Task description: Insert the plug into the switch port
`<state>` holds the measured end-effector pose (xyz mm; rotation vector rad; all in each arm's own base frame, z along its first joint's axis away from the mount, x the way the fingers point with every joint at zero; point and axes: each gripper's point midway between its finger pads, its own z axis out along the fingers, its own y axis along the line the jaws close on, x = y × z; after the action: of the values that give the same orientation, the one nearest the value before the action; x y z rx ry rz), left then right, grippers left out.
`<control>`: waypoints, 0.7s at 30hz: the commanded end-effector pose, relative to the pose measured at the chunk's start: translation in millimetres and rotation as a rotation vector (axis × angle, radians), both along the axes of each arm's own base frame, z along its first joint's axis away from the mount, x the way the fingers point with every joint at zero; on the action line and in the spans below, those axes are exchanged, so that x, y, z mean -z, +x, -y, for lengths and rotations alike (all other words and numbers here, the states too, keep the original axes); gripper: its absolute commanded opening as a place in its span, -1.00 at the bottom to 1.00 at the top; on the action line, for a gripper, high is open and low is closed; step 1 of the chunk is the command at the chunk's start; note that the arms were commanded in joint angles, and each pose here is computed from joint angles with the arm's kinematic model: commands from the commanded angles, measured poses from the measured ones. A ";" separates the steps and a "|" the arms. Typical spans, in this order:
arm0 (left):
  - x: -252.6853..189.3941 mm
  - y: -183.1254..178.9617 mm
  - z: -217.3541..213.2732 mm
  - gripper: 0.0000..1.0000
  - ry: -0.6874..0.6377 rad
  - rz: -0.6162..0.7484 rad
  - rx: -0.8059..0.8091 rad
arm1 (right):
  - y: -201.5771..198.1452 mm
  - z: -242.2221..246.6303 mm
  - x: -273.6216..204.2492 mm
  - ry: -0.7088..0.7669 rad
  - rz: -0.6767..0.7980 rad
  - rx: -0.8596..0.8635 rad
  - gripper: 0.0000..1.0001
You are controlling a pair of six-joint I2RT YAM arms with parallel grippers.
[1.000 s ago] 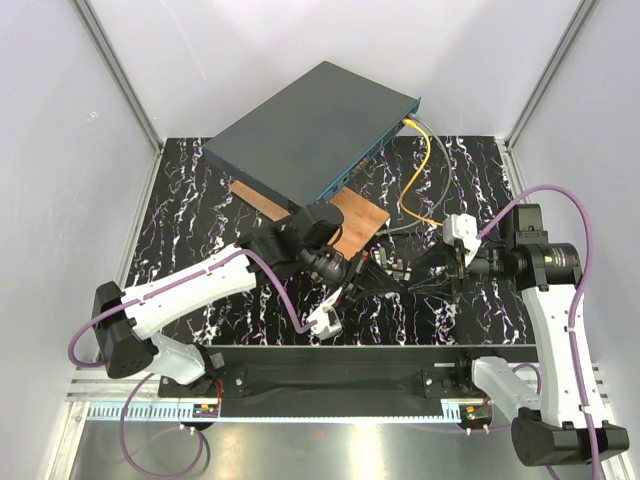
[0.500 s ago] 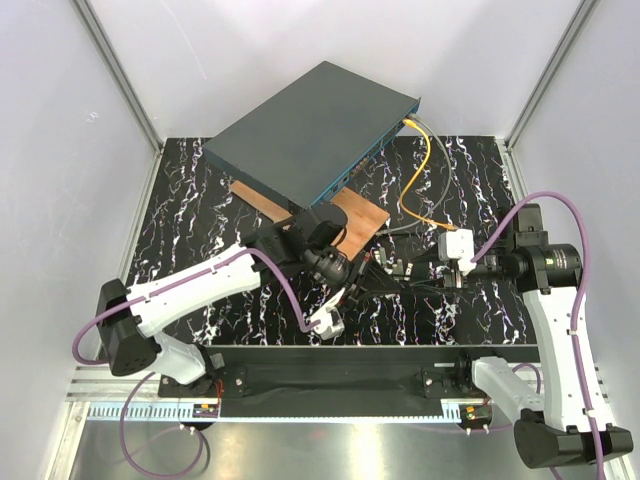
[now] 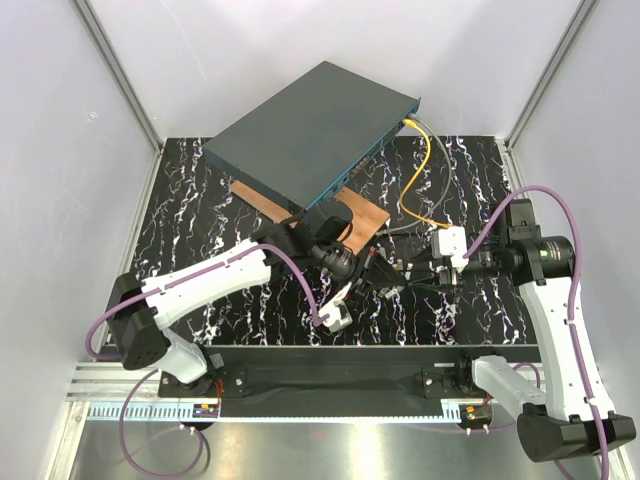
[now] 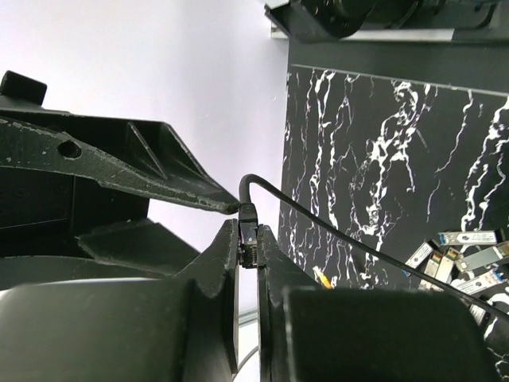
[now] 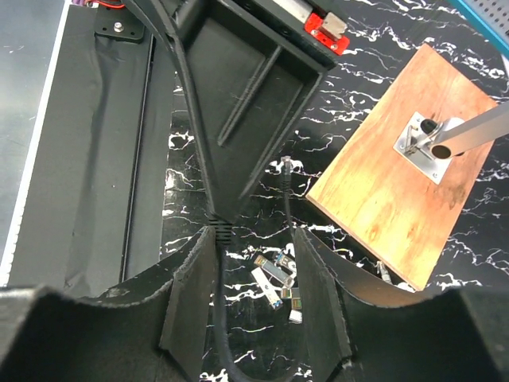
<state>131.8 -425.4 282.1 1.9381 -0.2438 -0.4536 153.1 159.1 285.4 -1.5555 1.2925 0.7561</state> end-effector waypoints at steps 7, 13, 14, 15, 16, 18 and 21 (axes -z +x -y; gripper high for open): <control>-38.4 7.7 11.0 -1.00 -0.137 0.088 0.021 | -48.6 3.5 16.8 -0.041 -0.311 -0.018 -0.07; -40.7 12.8 11.7 -1.00 -0.146 0.090 0.008 | -51.2 4.8 22.4 -0.060 -0.307 -0.025 -0.17; -40.8 12.6 11.7 -1.00 -0.146 0.090 0.009 | -50.6 4.9 22.4 -0.061 -0.306 -0.023 -0.19; -41.4 12.7 11.9 -1.00 -0.149 0.093 0.010 | -50.3 4.5 21.9 -0.060 -0.306 -0.025 -0.21; -42.8 12.3 11.7 -1.00 -0.152 0.094 0.011 | -50.3 4.3 21.5 -0.058 -0.308 -0.025 -0.21; -42.9 12.1 12.1 -1.00 -0.154 0.093 0.014 | -50.3 4.1 19.6 -0.057 -0.296 -0.027 -0.28; -45.0 12.4 12.5 -1.00 -0.160 0.095 0.013 | -50.6 4.2 19.5 -0.059 -0.296 -0.028 -0.45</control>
<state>144.3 -431.4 290.7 1.8992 -0.2574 -0.3951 157.4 160.2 277.4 -1.5748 1.3209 0.7749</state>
